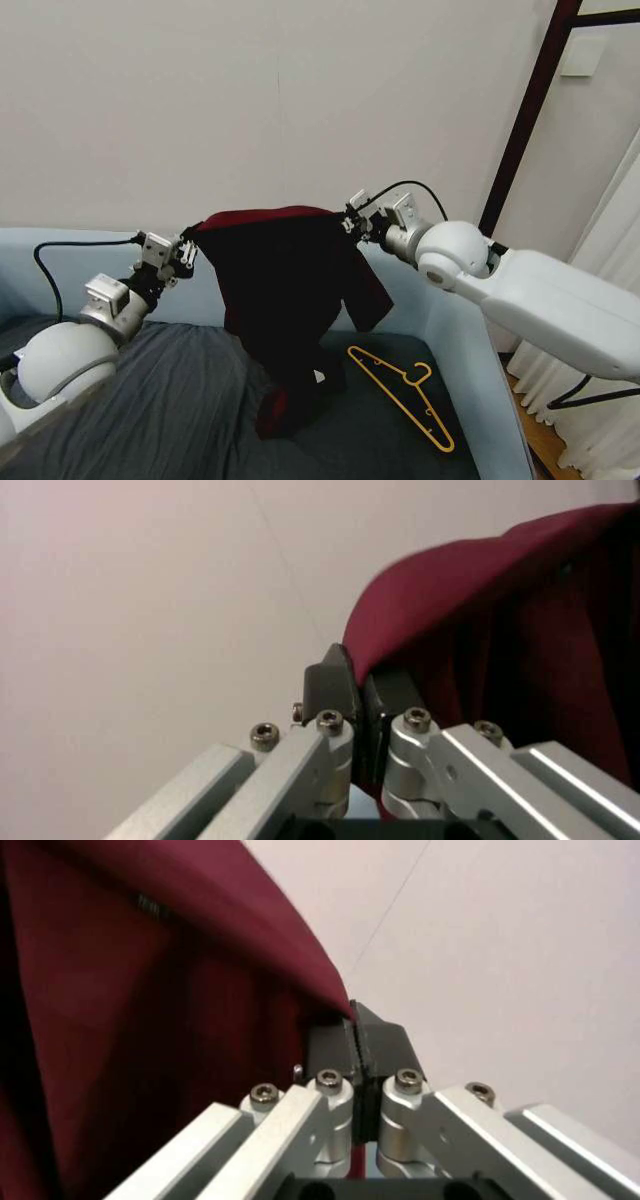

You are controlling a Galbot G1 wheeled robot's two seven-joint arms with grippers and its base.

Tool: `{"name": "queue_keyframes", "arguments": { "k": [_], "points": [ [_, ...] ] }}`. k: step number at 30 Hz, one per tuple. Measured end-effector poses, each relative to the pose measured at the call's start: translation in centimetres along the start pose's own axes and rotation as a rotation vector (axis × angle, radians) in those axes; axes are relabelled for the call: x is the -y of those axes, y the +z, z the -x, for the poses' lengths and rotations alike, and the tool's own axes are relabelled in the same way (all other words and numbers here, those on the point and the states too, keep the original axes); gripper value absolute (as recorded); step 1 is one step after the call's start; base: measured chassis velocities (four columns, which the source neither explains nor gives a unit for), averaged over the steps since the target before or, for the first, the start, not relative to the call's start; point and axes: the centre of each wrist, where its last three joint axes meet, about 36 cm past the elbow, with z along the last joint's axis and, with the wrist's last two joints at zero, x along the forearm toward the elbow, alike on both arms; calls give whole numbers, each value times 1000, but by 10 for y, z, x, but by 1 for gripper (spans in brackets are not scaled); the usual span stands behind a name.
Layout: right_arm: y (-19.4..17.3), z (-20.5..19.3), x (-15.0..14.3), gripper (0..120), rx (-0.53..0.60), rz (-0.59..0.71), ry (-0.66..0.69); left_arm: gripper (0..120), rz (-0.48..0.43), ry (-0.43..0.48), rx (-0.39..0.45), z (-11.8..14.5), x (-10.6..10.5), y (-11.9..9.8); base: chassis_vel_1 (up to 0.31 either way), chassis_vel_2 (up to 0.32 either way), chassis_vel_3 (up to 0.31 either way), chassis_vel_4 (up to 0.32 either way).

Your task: Pick up the clothes from the sofa and hang them on the clothes hanger.

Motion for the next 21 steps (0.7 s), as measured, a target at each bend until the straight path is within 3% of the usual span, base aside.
{"name": "queue_keyframes", "arguments": {
  "k": [6, 9, 12, 16, 21],
  "points": [
    [-14, -42, -9, 0, 31, -1, -39, 0, 19, 58, 50, -16, 16, -30, 0, 0, 0, 0],
    [-22, -89, -10, 0, 60, 17, -49, 0, 42, 93, 103, -29, 25, -63, 0, 0, 0, 0],
    [-26, -111, -6, 0, 75, 31, -40, 0, 62, 95, 125, -30, 21, -75, 0, 0, 0, 0],
    [-25, -135, 4, 0, 85, 39, -18, 0, 77, 100, 136, -25, 8, -82, 0, 0, 0, 0],
    [-20, -153, 9, 0, 69, 70, -4, 0, 54, 123, 143, -18, -6, -71, 0, 0, 0, 0]
  ]
}}
